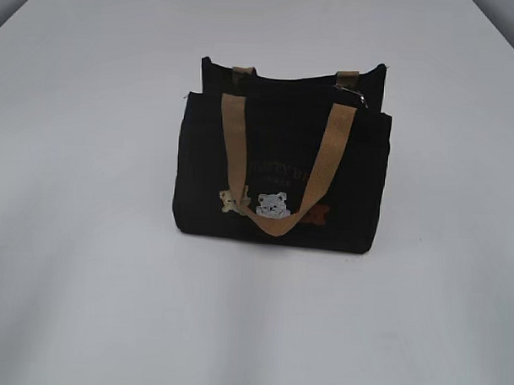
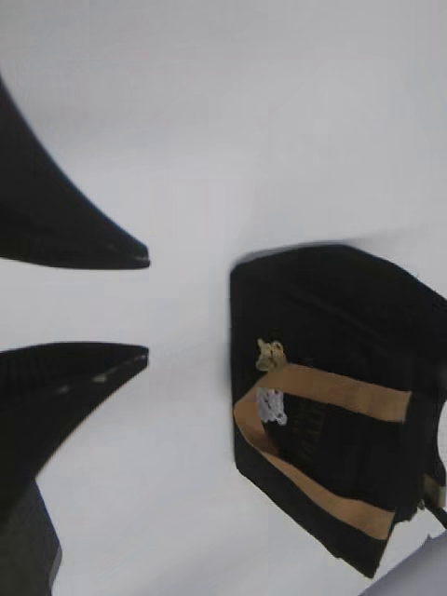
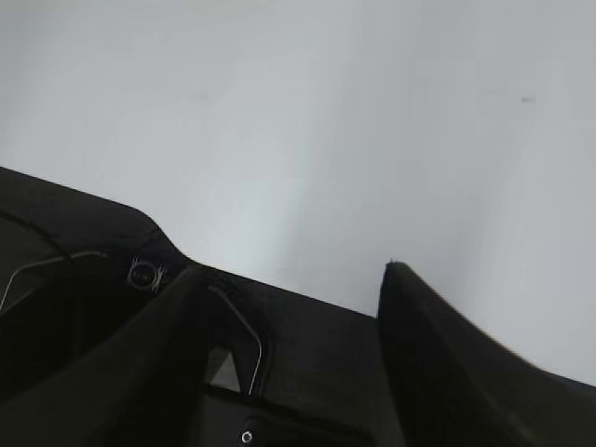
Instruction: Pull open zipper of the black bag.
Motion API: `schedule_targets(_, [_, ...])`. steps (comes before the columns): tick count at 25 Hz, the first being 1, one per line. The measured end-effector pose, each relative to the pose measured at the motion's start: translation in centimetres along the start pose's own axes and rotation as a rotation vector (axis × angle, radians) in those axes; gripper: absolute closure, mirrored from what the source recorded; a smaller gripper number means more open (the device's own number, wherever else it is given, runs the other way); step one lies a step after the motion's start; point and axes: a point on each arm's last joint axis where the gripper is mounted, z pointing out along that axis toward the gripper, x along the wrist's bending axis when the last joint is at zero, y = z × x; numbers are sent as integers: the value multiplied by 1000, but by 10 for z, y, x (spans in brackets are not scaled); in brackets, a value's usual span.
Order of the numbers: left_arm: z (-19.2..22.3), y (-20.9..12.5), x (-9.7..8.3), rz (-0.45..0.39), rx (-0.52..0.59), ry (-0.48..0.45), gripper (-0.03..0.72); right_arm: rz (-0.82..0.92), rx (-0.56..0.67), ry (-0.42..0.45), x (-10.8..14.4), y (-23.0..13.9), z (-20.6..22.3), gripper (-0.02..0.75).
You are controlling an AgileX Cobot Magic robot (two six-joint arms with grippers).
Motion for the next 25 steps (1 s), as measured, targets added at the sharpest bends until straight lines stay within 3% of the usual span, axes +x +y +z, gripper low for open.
schedule_targets(6, [-61, -44, 4, 62, 3, 183, 480, -30, -241, -50, 9, -47, -14, 290])
schedule_targets(11, [-87, -67, 8, 114, -85, 267, 480, -33, -288, -58, 11, -65, -4, 292])
schedule_targets(16, [-79, -89, 12, 119, -103, 267, 480, -32, -325, -63, 10, -65, -1, 293])
schedule_targets(25, [-82, -93, 9, 163, -160, 238, 480, -48, -453, -83, 14, -79, -11, 346])
